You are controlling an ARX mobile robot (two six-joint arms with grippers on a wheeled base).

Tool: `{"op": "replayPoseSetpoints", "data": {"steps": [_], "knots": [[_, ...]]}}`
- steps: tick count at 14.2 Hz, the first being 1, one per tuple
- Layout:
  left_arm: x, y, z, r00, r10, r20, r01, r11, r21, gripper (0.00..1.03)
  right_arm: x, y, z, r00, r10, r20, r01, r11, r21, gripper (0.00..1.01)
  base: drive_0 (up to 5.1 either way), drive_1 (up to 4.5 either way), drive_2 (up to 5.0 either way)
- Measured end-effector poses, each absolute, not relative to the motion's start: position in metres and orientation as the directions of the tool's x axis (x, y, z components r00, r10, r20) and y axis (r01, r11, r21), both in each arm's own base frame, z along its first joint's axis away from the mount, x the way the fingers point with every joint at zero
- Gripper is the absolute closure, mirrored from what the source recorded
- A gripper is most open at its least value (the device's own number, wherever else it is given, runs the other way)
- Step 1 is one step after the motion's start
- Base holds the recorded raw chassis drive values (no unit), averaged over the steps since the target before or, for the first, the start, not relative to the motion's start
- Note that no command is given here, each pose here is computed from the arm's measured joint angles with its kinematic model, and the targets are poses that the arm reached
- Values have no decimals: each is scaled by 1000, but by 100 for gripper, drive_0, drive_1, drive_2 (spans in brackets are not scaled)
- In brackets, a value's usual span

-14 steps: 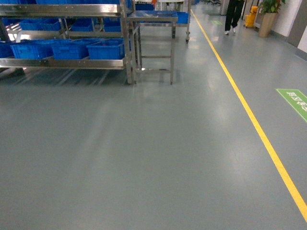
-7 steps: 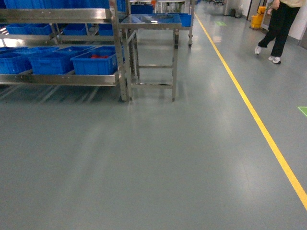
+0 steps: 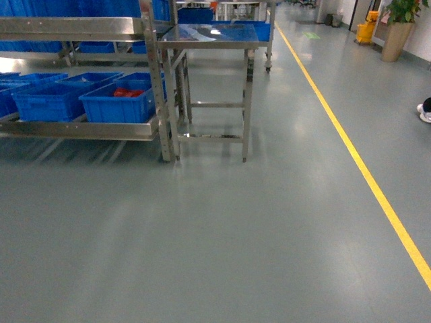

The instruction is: Pick blue part to blue bin on bottom shelf

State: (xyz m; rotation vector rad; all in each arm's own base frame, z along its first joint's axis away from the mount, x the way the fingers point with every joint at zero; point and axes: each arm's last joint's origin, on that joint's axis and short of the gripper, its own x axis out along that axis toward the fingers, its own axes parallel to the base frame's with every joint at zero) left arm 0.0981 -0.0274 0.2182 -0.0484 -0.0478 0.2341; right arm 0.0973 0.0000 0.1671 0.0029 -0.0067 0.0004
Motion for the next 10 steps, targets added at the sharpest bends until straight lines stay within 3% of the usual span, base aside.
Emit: {"op": "replayPoseSetpoints", "data": {"steps": [10], "knots": [[98, -27, 218, 971, 235, 43, -232, 971, -54, 60, 97, 0, 166, 1000, 0, 0, 0, 1000, 2, 3, -5, 421, -430]]}}
